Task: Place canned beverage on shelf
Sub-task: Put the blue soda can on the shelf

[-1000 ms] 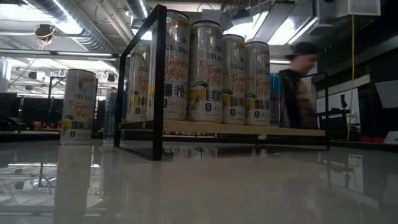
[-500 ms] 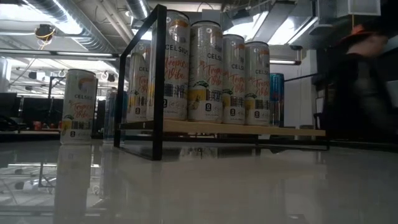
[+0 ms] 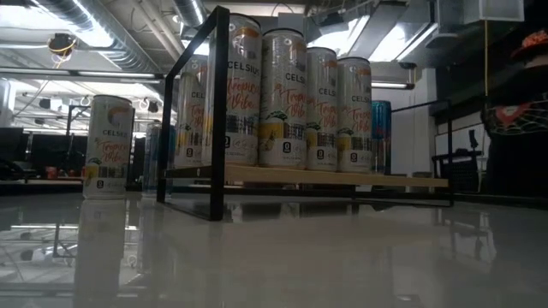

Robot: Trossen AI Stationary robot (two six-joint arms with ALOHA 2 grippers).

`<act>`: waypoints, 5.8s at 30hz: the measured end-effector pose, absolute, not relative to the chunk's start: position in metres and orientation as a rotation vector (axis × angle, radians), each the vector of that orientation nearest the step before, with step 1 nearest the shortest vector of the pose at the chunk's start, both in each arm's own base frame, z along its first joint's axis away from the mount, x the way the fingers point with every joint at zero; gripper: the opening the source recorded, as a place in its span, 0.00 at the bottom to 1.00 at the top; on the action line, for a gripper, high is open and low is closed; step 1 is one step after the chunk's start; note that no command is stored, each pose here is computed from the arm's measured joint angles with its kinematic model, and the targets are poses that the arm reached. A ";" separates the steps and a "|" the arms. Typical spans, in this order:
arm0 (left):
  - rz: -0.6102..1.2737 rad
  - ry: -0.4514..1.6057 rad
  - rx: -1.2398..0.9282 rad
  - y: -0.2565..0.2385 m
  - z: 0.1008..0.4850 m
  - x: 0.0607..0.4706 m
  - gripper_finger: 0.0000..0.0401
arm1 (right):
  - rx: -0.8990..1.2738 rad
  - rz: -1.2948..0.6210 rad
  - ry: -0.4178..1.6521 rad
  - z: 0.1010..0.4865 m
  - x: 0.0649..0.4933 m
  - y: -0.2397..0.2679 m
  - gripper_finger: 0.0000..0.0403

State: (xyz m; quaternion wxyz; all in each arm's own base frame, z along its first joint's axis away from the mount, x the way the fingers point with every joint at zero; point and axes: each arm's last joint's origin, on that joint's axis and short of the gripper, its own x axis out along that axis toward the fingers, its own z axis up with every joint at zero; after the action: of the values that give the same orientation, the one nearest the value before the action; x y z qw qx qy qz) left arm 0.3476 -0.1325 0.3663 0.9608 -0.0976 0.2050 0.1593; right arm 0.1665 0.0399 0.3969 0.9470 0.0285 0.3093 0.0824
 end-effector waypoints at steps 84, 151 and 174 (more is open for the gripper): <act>0.312 0.558 -0.175 -0.102 0.356 0.353 0.87 | -0.419 0.233 1.427 0.295 0.320 -0.081 0.56; 0.312 0.558 -0.176 -0.102 0.356 0.353 0.87 | -0.395 0.247 1.408 0.297 0.321 -0.080 0.72; 0.313 0.559 -0.176 -0.102 0.356 0.353 0.87 | -0.374 0.229 1.411 0.297 0.320 -0.080 0.74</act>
State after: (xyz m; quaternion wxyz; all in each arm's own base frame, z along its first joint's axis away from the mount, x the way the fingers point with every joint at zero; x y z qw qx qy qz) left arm 0.3533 -0.1021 0.3558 0.9454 -0.0863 0.2742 0.1535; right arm 0.3204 -0.0801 0.2967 0.7394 -0.1705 0.6429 0.1045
